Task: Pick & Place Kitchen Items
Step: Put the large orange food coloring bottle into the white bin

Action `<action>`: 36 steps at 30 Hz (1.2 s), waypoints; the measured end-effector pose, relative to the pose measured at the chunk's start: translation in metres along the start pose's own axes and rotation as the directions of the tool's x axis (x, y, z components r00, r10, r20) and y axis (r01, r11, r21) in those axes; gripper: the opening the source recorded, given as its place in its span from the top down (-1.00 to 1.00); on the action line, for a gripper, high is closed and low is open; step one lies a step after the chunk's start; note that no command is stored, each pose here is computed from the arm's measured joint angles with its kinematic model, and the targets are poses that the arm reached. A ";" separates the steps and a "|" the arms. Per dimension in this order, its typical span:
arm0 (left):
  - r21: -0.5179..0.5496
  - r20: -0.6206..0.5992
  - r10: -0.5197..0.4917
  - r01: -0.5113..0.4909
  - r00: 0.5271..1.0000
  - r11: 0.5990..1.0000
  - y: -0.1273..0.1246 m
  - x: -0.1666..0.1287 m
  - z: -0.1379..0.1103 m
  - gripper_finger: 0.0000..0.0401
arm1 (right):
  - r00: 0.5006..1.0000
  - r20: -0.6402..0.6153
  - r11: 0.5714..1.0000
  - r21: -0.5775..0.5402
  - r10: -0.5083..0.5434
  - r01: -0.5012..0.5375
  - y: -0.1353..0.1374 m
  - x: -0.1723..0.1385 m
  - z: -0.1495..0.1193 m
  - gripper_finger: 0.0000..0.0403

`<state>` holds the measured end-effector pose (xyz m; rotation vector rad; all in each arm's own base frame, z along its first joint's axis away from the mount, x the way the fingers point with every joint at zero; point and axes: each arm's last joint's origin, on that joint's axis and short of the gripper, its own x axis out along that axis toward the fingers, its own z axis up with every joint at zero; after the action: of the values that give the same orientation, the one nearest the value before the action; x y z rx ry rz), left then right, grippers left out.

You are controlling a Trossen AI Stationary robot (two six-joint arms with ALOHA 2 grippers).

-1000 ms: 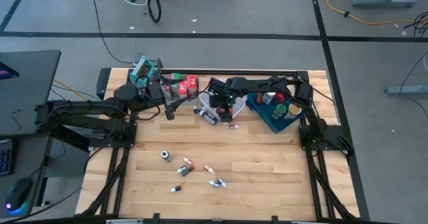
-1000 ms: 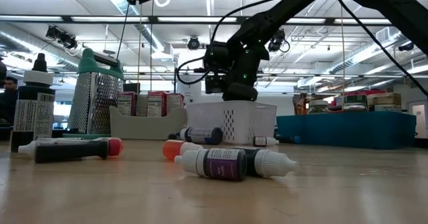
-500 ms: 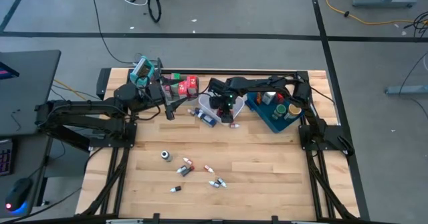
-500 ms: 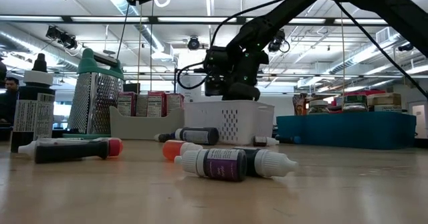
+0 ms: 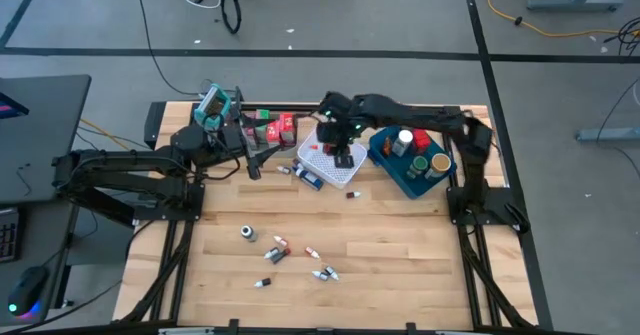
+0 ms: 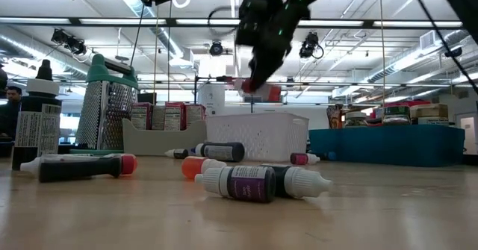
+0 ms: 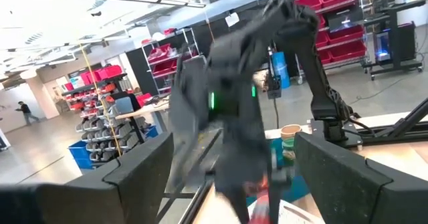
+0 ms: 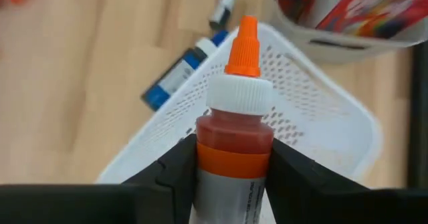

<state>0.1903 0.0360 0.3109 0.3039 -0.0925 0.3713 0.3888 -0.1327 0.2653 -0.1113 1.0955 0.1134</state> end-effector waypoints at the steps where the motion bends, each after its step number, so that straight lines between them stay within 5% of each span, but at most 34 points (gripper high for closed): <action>1: 0.000 0.000 0.000 0.000 1.000 1.000 0.000 0.000 0.000 -0.58 | 1.000 0.016 1.000 -0.005 -0.006 0.006 0.002 -0.012 0.000 0.24; 7: -0.027 0.001 -0.003 0.003 1.000 1.000 0.000 0.000 0.000 -0.58 | 0.976 0.215 1.000 -0.003 0.009 -0.008 0.019 -0.061 -0.009 0.27; 13: -0.115 -0.024 -0.012 0.009 1.000 0.993 -0.001 0.000 -0.002 -0.58 | 0.927 0.375 0.999 0.039 -0.026 0.012 0.044 -0.039 -0.051 0.21; 15: -0.135 -0.045 -0.019 0.013 0.999 0.991 -0.002 0.000 -0.004 -0.58 | 0.881 0.463 0.995 0.055 -0.097 0.081 0.049 -0.018 -0.068 0.20; 18: -0.173 -0.077 -0.029 0.015 0.997 0.985 -0.003 0.000 -0.008 -0.58 | 0.739 0.608 0.957 0.186 -0.291 0.224 0.051 0.007 -0.087 0.20; 20: -0.216 -0.086 -0.031 0.012 0.996 0.976 -0.003 0.000 -0.008 -0.58 | 0.620 0.679 0.919 0.305 -0.394 0.251 0.049 0.015 -0.094 0.20; 22: -0.265 -0.084 -0.032 0.009 0.996 0.964 -0.003 0.000 -0.008 -0.58 | 0.573 0.685 0.892 0.382 -0.449 0.242 0.049 0.024 -0.105 0.20; 25: -0.324 -0.083 -0.038 0.010 0.996 0.946 -0.003 0.000 -0.008 -0.58 | 0.556 0.676 0.870 0.442 -0.484 0.220 0.048 0.031 -0.110 0.20; 30: -0.358 -0.082 -0.045 0.013 0.996 0.934 -0.003 0.000 -0.008 -0.58 | 0.615 0.616 0.855 0.476 -0.492 0.207 0.050 0.052 -0.122 0.20; 36: -0.354 -0.081 -0.059 0.026 0.995 0.935 -0.004 0.000 -0.008 -0.58 | 0.562 0.635 0.836 0.504 -0.530 0.218 0.047 0.061 -0.118 0.19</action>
<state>0.1916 0.0351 0.3018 -0.0675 -0.0616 0.3179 0.3055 -0.1015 0.1557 0.0483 0.1921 -0.4311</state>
